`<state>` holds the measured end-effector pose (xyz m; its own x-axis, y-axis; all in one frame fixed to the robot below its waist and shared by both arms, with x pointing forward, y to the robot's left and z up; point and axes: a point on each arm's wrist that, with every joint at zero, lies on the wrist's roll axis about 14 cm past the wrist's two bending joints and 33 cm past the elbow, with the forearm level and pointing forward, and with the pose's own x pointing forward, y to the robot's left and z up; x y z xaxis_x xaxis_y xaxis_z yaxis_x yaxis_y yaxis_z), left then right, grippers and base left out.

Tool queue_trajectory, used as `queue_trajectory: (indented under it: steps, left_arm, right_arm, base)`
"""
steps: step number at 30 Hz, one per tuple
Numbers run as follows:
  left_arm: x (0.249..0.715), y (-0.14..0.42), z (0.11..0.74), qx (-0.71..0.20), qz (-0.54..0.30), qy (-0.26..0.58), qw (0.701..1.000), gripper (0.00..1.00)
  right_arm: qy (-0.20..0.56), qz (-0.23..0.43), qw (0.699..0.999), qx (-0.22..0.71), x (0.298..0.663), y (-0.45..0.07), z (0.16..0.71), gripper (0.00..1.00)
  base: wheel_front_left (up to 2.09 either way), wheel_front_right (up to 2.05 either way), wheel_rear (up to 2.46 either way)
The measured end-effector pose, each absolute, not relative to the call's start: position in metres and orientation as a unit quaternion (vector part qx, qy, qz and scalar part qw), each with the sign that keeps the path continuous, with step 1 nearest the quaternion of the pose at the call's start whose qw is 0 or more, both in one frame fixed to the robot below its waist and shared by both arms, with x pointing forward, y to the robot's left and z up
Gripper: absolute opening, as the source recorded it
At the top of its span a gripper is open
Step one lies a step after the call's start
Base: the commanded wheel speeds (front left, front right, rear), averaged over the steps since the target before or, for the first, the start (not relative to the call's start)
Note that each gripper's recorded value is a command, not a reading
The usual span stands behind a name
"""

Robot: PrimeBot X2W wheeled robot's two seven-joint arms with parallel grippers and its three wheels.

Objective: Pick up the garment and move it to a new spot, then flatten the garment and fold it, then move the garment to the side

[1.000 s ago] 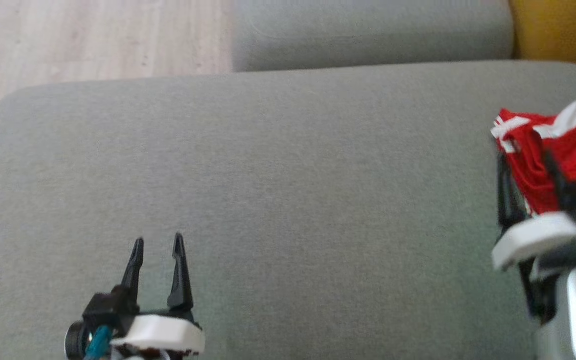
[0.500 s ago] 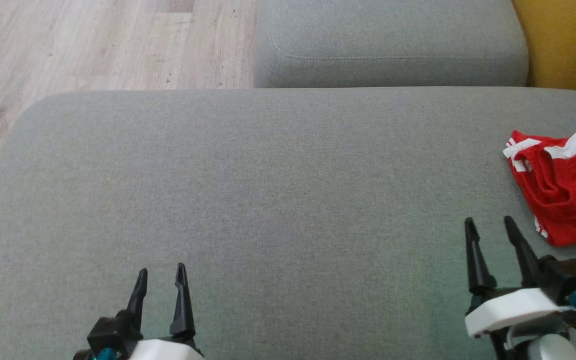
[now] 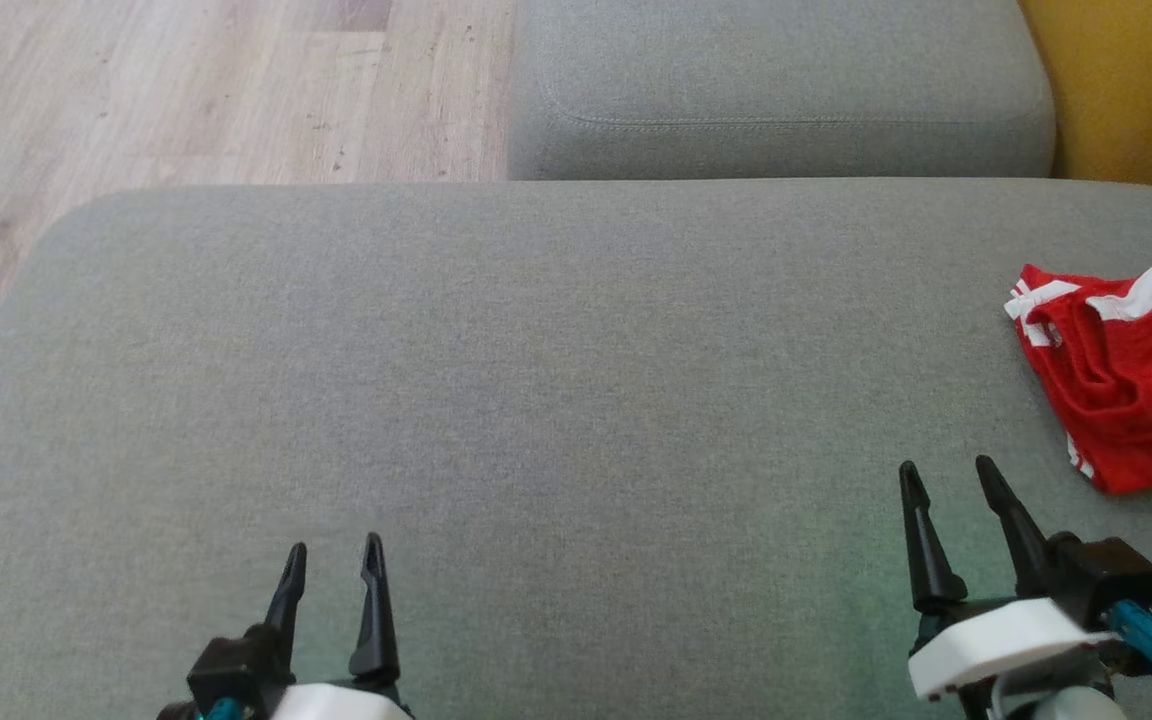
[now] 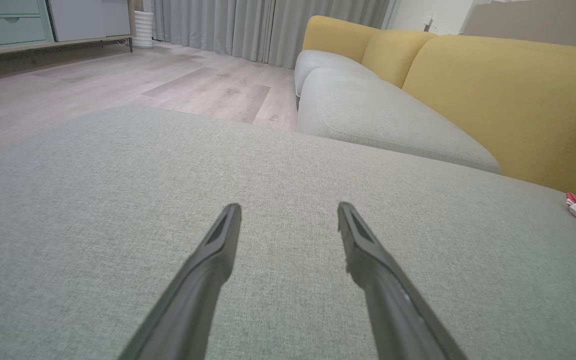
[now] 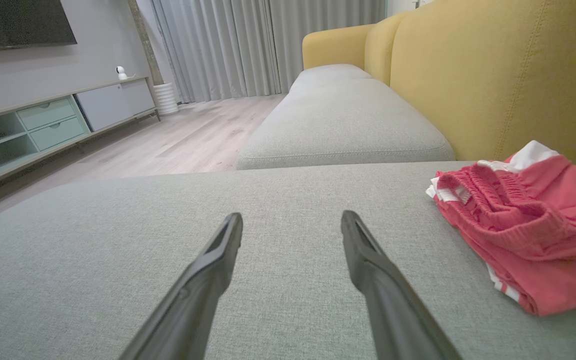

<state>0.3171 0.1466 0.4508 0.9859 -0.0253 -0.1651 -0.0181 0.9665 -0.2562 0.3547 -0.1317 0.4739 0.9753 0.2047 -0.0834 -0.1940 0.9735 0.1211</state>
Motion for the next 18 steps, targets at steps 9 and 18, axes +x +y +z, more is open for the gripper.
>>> queue_trajectory:
  steps: [9, 18]
  left_arm:
    - [0.315, 0.144, 0.443, -0.122, -0.002, 0.098, 0.988, 0.00]
    - [0.299, 0.145, 0.415, -0.151, 0.010, 0.151, 0.977, 0.00]
  right_arm:
    - [0.063, 0.102, 0.991, 0.056, 0.352, -0.130, 0.465, 0.00]
    - [0.111, 0.083, 0.986, 0.097, 0.337, -0.137, 0.437, 0.00]
  base:
    - [0.00, 0.00, 0.00]
    - [0.00, 0.00, 0.00]
